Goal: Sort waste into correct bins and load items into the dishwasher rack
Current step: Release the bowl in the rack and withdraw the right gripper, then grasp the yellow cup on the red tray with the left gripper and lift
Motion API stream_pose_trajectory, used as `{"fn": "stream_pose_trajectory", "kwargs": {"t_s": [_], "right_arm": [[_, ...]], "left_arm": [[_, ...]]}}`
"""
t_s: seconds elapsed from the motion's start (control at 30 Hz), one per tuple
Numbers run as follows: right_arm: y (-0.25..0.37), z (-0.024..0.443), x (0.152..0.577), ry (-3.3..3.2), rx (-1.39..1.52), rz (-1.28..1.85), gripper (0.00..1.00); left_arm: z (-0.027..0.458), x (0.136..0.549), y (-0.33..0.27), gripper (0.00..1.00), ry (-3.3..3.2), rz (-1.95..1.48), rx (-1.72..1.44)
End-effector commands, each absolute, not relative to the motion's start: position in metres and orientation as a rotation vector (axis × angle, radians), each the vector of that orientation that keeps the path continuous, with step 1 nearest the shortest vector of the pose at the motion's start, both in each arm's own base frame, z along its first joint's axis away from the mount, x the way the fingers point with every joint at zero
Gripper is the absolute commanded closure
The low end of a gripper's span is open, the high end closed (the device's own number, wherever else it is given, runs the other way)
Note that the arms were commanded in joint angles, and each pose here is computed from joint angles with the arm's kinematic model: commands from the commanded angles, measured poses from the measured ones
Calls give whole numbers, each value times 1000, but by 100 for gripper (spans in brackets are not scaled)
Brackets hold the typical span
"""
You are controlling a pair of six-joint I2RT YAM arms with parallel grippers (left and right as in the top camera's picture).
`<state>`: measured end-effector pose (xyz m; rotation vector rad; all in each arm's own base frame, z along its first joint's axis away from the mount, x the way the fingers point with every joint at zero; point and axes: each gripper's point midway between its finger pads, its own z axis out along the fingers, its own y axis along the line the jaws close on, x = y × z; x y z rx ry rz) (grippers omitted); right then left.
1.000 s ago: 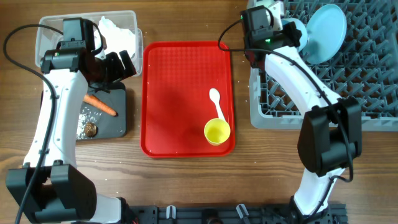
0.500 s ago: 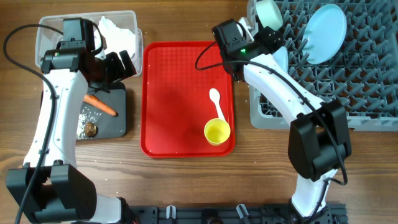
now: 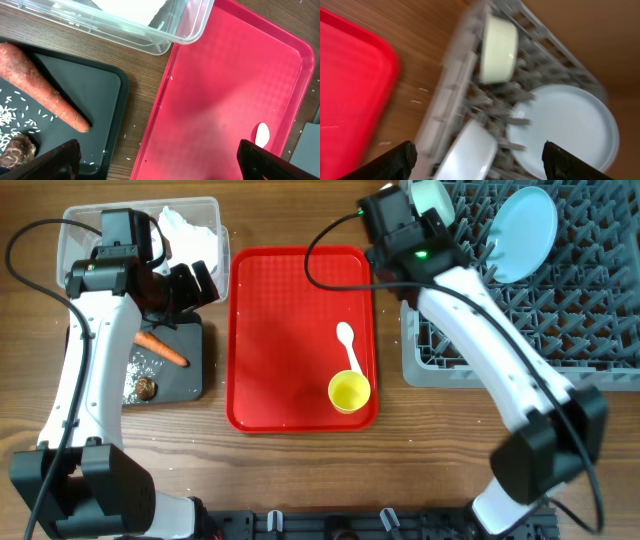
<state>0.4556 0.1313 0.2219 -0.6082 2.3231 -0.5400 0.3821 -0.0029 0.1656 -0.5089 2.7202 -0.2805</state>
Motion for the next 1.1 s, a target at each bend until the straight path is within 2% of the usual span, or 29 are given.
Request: {"fn": "stream_pose_trajectory", "kwargs": {"t_s": [0.0,0.07,0.17,0.3,0.47,0.57,0.7,0.83,0.9,0.97,1.07], "right_arm": [[181,244,430,2318,-688,-86,16],[193,240,417,2345,-745,30,12],[201,235,407,2371,-781,109,12],[195,233,407,2417,-686,137,12],[165,240,415,2465,-458,184,12],[143,258,405,2465,-406,258,11],[95,277,384,2493,-290,209,9],[55,294,381,2461,-149,172,5],[40,297,382,2454,-72,171,3],[31,297,384,2454,-19,169,3],[29,297,385,2449,-19,163,3]], "left_arm": [[176,385,1,0,2688,-274,-513],[176,385,1,0,2688,-274,-512],[176,385,1,0,2688,-274,-513],[176,385,1,0,2688,-274,-512],[176,385,1,0,2688,-274,-512],[176,385,1,0,2688,-274,-512],[183,395,-8,0,2642,-359,-518],[183,388,-23,0,2669,-474,-501],[187,381,-55,2,2696,-697,-435],[181,367,-83,5,2769,-755,-282],[157,322,-145,6,2913,-757,226]]}}
